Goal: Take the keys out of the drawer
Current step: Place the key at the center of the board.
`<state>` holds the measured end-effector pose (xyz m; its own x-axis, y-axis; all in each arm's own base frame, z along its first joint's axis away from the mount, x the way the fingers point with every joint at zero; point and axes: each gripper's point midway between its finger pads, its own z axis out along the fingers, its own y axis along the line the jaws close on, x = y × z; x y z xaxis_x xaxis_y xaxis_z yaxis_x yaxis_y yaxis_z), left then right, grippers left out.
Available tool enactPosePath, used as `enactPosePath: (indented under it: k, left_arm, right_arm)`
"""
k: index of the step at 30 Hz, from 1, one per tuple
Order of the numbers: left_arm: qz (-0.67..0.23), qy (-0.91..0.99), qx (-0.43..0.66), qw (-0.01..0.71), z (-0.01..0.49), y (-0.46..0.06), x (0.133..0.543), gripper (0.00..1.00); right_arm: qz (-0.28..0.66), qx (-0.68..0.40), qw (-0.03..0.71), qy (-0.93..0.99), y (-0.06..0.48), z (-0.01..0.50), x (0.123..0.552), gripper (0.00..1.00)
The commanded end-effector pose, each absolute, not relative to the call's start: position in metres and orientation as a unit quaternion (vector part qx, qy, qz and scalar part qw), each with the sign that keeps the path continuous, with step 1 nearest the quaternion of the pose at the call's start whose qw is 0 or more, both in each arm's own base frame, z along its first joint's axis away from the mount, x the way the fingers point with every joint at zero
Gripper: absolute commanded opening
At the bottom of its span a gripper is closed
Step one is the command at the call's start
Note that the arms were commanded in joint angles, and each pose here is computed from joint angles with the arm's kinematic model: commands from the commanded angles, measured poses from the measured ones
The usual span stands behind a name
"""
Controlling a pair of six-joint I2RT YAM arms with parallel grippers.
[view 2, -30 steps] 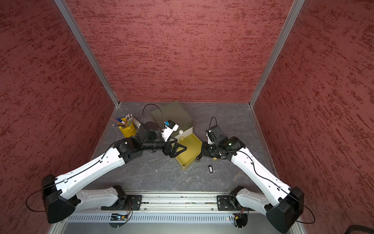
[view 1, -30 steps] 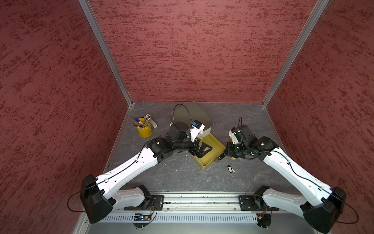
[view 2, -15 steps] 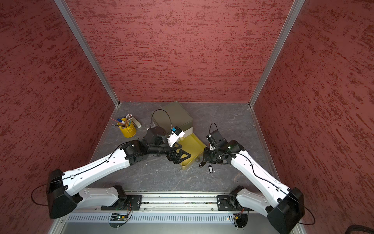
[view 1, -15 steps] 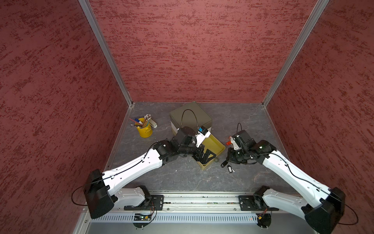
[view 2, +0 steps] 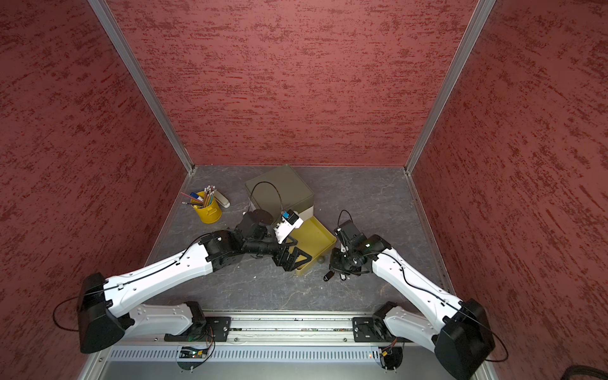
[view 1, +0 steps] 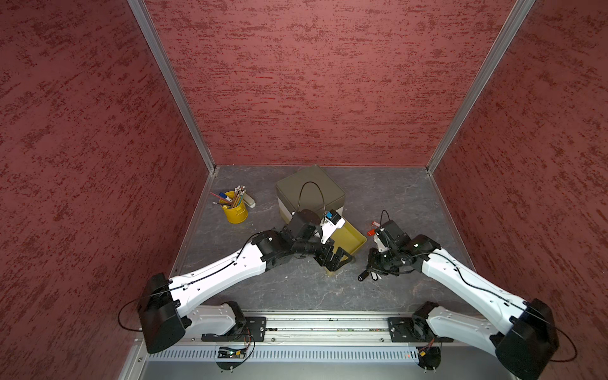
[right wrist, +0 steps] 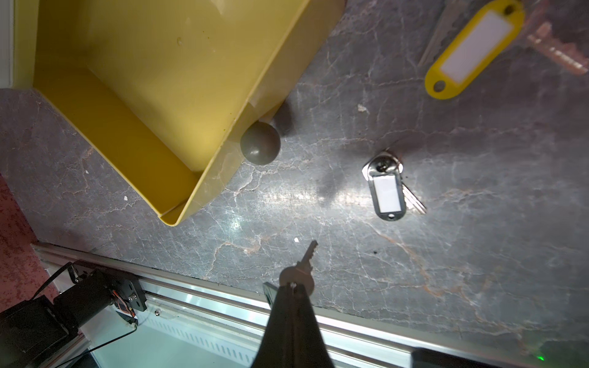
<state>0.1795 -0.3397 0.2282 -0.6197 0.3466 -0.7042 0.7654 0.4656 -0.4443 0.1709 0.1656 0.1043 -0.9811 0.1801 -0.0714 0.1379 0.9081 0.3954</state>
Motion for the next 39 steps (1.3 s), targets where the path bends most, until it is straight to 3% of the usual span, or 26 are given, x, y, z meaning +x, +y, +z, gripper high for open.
enactPosePath:
  k: [1, 39]
  left_arm:
    - [-0.380, 0.814, 0.347, 0.272, 0.223, -0.339, 0.178, 1.00]
    - [-0.374, 0.818, 0.347, 0.264, 0.217, -0.335, 0.175, 1.00]
  right_arm:
    - [0.216, 0.082, 0.054, 0.972, 0.175, 0.101, 0.174, 0.02]
    - [0.199, 0.092, 0.018, 0.976, 0.186, 0.045, 0.182, 0.02]
